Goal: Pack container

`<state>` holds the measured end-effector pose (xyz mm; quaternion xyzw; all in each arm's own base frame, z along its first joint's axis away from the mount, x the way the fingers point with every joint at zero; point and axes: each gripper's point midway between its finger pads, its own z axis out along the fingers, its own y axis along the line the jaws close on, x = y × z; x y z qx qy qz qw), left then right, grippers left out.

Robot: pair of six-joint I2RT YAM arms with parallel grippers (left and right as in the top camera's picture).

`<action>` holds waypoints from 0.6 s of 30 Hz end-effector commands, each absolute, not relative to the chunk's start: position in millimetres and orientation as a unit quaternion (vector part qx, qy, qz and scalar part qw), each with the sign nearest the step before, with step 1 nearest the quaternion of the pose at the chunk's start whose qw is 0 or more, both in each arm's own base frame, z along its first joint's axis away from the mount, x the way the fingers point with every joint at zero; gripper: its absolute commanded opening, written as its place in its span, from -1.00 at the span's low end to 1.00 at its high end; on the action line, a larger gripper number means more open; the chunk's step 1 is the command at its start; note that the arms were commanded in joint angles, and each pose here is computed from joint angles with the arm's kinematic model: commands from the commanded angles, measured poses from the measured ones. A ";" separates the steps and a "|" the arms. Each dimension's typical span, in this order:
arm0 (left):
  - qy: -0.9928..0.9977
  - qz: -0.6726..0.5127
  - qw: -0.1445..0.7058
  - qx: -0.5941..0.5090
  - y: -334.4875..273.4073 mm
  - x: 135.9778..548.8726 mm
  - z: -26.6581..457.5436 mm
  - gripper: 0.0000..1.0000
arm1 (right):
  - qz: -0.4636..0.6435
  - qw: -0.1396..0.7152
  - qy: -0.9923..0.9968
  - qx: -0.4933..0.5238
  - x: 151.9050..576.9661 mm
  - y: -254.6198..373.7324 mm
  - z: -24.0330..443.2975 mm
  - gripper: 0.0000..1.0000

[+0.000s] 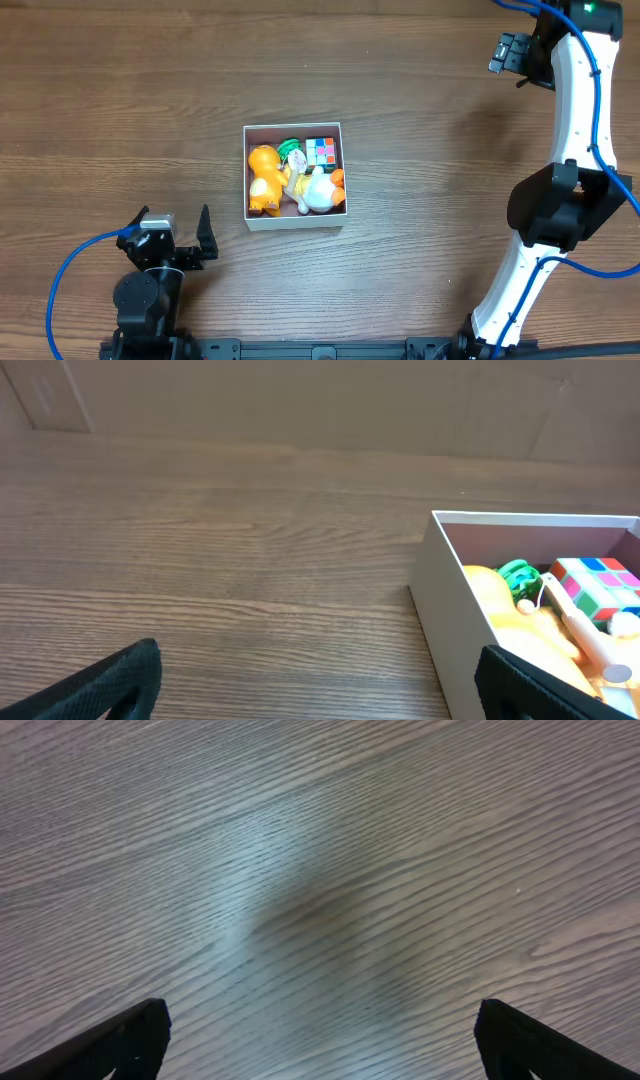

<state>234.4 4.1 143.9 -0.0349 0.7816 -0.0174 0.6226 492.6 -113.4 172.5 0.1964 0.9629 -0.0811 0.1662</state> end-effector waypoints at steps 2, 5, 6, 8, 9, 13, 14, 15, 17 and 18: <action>0.780 -0.010 0.625 -0.030 4.7 234.7 142.7 1.00 | -0.084 0.186 0.958 0.202 492.9 -115.3 186.9 1.00; 0.780 -0.010 0.625 -0.030 4.7 234.7 142.7 1.00 | -0.080 0.255 0.943 0.197 514.9 -109.7 215.1 1.00; 0.780 -0.010 0.625 -0.030 4.7 234.7 142.7 1.00 | -0.078 0.284 0.936 0.195 519.3 -107.8 233.0 1.00; 0.780 -0.010 0.625 -0.030 4.7 234.7 142.7 1.00 | -0.075 0.324 0.922 0.196 516.5 -106.7 266.7 1.00; 0.780 -0.010 0.625 -0.030 4.7 234.7 142.7 1.00 | -0.075 0.342 0.917 0.194 513.3 -106.4 282.8 1.00; 0.779 -0.010 0.626 -0.030 4.7 234.7 142.8 0.99 | -0.084 0.405 0.895 0.166 478.1 -101.3 349.9 1.00; 0.780 -0.010 0.625 -0.030 4.7 234.7 142.7 1.00 | -0.082 0.420 0.888 0.168 461.0 -98.7 362.0 1.00; 0.779 -0.010 0.626 -0.030 4.7 234.7 142.8 1.00 | -0.080 0.439 0.879 0.168 447.4 -96.1 372.4 1.00; 0.780 -0.010 0.625 -0.030 4.7 234.7 142.7 1.00 | -0.060 0.503 0.847 0.159 409.8 -83.9 399.1 1.00; 0.779 -0.010 0.626 -0.030 4.7 234.7 142.8 1.00 | -0.054 0.517 0.840 0.156 400.0 -80.1 404.3 1.00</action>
